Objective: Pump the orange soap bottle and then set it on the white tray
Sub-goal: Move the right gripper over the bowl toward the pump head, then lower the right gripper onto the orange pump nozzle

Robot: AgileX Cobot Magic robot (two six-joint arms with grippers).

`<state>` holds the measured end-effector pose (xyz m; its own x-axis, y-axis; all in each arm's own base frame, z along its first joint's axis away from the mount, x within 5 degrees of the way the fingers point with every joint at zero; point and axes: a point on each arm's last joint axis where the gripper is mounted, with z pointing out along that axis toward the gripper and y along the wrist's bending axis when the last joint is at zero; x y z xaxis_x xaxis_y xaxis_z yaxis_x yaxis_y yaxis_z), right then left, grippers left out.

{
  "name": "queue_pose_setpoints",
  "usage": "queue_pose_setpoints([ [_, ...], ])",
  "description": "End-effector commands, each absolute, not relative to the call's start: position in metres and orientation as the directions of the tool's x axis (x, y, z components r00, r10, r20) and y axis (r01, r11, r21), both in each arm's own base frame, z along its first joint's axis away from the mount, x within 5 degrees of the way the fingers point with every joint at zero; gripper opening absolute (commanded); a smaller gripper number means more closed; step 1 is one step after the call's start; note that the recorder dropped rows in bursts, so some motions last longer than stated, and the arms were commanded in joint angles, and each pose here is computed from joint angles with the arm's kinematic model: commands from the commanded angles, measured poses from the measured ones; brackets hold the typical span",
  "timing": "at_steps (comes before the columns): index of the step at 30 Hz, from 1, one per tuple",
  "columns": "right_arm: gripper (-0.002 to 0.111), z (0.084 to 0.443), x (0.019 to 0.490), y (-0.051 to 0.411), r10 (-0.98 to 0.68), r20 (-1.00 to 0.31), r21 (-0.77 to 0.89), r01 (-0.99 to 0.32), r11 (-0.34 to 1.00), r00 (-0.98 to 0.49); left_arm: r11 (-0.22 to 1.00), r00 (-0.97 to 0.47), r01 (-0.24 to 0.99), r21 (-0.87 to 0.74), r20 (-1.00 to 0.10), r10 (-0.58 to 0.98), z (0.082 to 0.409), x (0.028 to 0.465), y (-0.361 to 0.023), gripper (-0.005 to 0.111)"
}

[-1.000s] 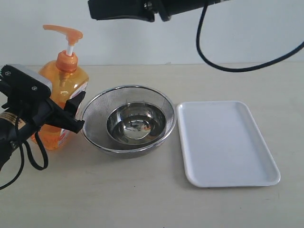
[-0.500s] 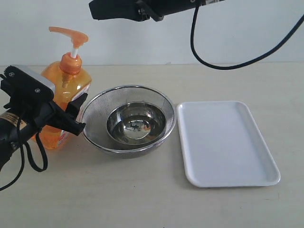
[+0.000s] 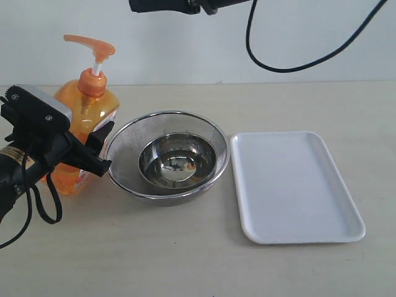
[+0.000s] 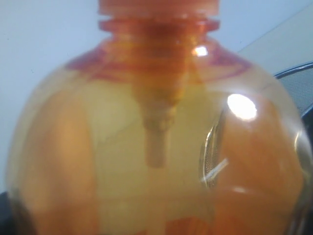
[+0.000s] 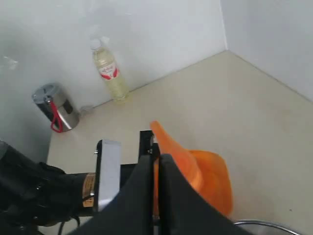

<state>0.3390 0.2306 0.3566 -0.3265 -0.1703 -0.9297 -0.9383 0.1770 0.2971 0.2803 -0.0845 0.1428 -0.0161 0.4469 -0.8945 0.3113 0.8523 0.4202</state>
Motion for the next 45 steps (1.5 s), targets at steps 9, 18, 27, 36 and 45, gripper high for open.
queue_pose_setpoints([
  [9,0.000,0.354,0.325,0.276,-0.207,-0.932,0.299,-0.954,0.018,-0.296,0.819,0.058,0.305,0.487,-0.868,0.494,0.152,0.282,-0.087,0.005],
  [18,0.000,0.354,0.319,0.293,-0.200,-0.948,0.245,-0.969,0.041,-0.249,0.788,0.081,0.335,0.516,-0.849,0.522,0.151,0.281,-0.090,0.005],
  [27,0.000,0.323,0.332,0.301,-0.233,-0.918,0.315,-0.947,0.060,-0.321,0.780,0.088,0.338,0.527,-0.843,0.531,0.151,0.281,-0.091,0.005],
  [36,0.000,0.323,0.340,0.300,-0.213,-0.933,0.265,-0.953,0.143,-0.292,0.782,0.084,0.337,0.525,-0.844,0.530,0.151,0.281,-0.090,0.005],
  [45,0.000,0.323,0.348,0.299,-0.201,-0.946,0.211,-0.953,0.216,-0.255,0.782,0.080,0.339,0.522,-0.845,0.529,0.151,0.281,-0.090,0.005],
])
